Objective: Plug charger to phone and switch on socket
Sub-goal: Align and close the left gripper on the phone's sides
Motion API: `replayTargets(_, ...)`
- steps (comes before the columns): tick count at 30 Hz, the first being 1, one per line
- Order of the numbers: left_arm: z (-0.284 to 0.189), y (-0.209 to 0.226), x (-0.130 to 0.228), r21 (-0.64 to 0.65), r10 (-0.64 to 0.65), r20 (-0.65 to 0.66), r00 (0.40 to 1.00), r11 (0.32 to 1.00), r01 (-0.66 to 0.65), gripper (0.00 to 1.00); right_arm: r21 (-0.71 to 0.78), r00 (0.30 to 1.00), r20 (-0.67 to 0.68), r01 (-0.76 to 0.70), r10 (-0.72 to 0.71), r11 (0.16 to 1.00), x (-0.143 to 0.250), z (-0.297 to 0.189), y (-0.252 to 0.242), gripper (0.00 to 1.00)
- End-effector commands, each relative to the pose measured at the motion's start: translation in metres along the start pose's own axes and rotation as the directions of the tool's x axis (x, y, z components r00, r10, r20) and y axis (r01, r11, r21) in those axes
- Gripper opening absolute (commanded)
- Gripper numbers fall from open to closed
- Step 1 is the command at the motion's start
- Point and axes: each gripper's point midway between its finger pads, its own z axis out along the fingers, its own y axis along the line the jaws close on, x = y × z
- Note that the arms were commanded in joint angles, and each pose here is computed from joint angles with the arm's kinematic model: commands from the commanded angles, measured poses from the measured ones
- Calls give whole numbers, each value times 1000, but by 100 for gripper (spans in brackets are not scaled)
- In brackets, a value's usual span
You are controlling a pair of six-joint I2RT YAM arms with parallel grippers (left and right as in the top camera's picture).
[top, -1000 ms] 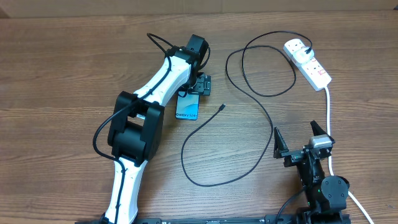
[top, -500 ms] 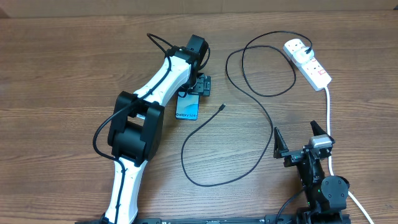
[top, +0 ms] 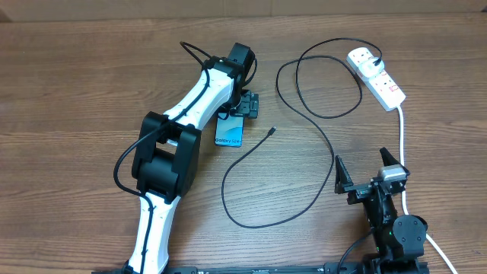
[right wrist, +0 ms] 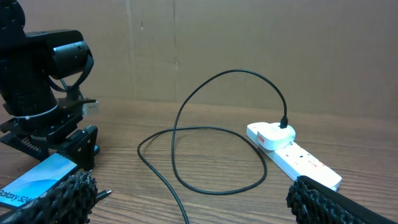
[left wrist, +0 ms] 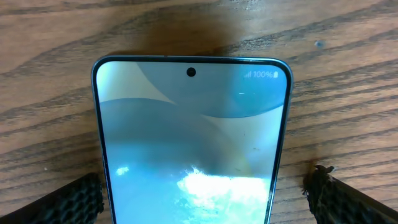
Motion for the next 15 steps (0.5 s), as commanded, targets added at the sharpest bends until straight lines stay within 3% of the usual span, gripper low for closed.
replayTargets(1,6,-2,6,3,20,-21,1000,1000,-20,100,5,1000,3,5,-5,1000,2,0,0,100)
replayTargets(15,6,-1,8,0,21,-30,999,1000,-21,100,5,1000,3,5,-5,1000,2,0,0,100)
